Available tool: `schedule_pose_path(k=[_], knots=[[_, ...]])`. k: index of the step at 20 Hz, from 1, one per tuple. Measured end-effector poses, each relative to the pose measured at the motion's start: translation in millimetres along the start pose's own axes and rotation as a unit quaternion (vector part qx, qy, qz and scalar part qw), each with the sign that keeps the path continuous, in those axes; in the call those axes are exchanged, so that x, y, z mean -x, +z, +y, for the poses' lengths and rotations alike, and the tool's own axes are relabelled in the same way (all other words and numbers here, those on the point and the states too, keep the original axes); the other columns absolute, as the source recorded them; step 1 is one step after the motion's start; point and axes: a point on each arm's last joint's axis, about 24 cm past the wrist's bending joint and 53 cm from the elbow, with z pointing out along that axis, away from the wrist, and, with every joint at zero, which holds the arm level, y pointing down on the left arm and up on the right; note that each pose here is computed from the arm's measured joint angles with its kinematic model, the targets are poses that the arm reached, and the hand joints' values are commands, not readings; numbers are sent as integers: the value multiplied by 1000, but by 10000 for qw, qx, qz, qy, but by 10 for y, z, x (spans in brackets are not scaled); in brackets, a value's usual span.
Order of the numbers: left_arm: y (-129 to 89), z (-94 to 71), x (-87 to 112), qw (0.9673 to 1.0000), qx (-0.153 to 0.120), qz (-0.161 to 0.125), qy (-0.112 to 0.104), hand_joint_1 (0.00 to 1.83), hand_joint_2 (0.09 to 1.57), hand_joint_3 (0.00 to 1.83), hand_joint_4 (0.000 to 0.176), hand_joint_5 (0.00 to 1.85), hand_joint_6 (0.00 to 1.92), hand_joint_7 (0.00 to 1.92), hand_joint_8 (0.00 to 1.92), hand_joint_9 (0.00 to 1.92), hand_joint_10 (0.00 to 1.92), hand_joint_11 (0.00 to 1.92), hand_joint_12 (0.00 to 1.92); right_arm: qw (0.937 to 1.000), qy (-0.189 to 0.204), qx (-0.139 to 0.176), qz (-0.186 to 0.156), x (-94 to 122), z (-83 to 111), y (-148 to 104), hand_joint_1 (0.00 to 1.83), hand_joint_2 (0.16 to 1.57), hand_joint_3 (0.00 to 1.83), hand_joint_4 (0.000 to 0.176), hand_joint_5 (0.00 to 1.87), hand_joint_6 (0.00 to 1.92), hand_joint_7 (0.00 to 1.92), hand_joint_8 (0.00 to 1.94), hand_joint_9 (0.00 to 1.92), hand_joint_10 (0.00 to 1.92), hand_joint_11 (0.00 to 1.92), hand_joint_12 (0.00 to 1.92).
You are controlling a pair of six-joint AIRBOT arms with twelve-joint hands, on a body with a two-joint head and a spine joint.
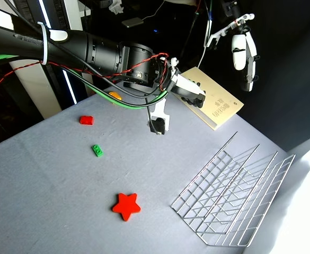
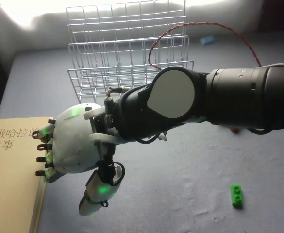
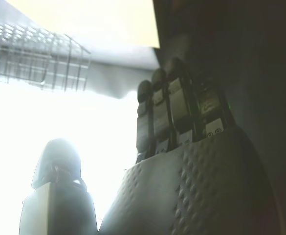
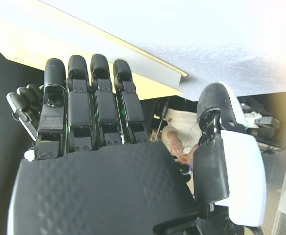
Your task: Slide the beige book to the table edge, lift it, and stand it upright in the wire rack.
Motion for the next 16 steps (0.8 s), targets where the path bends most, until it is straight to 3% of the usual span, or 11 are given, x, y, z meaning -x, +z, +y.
schedule_pose_path(k=[4,16], knots=[[9,1,77,9999,21,-122,36,195,1130,1,0,320,1,329,0,338,0,0,911,10000,-3,2,-13,10,10,23,123,1132,2,0,322,1,331,0,329,0,0,860],[9,2,78,9999,24,-123,41,177,1134,3,0,315,1,330,0,322,0,0,850,10000,54,-47,29,-84,-26,52,80,1135,0,0,298,1,316,0,312,1,0,810]])
